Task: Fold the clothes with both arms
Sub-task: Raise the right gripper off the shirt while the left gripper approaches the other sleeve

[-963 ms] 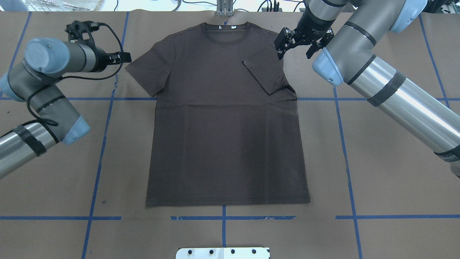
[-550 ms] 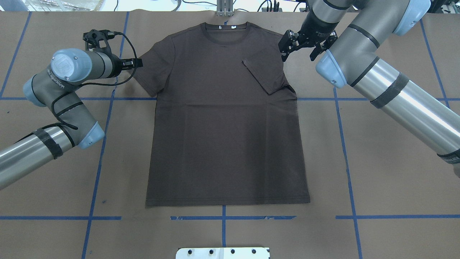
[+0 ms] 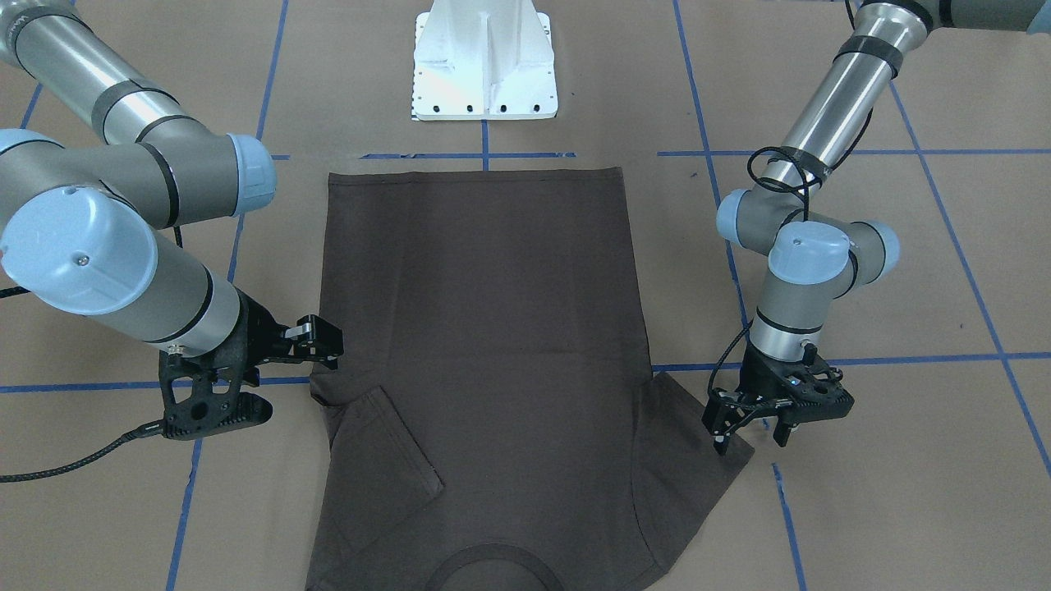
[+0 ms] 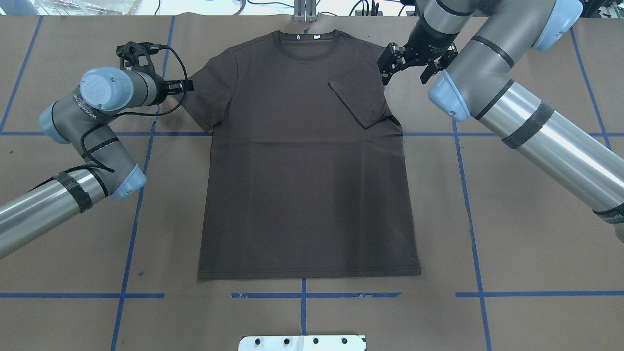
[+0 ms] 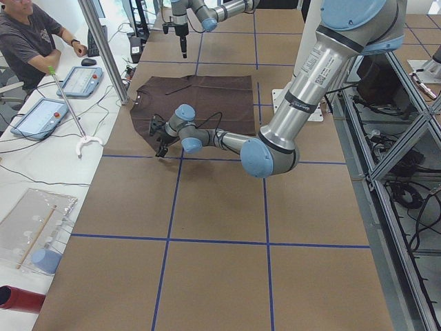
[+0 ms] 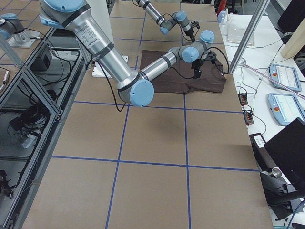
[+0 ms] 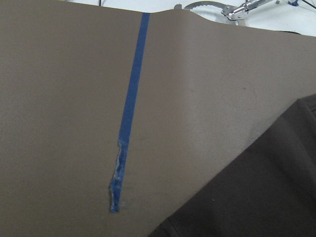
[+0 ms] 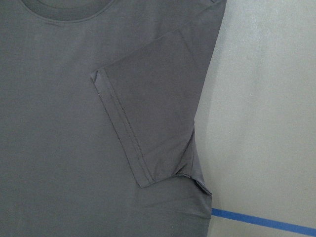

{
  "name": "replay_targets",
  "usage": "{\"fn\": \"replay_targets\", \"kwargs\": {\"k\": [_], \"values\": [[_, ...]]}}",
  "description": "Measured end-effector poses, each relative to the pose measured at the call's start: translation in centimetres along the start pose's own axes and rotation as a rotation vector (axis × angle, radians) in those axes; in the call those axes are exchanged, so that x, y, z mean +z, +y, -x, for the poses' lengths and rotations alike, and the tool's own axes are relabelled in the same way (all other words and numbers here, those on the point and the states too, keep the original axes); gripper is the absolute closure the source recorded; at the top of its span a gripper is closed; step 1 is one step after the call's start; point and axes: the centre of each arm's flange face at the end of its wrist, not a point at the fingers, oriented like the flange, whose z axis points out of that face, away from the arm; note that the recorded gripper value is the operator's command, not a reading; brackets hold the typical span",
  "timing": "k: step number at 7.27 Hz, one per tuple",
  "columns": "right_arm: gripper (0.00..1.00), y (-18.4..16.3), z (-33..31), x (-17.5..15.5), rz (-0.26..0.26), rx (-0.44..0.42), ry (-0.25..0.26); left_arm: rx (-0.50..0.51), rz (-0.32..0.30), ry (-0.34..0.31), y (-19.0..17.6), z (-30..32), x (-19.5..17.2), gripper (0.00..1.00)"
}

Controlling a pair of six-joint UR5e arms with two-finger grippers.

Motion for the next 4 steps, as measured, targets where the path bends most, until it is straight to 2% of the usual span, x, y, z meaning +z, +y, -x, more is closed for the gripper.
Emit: {"fn": "replay_targets", "kwargs": {"k": [2,3,4], "values": [[0.00,-0.01,-0.02,-0.01,-0.001,-0.001,0.000,-0.001,-0.002,-0.002,-0.14,-0.25,0.20,0.11],[0.00,-0.02,-0.03,-0.02,-0.001,0.000,0.000,0.000,-0.001,-0.002,-0.09,-0.38,0.30,0.18],[0.00,-0.02,-0.03,-0.02,-0.002,-0.001,0.001,0.000,0.001,-0.003,-0.03,-0.39,0.41,0.30]]}}
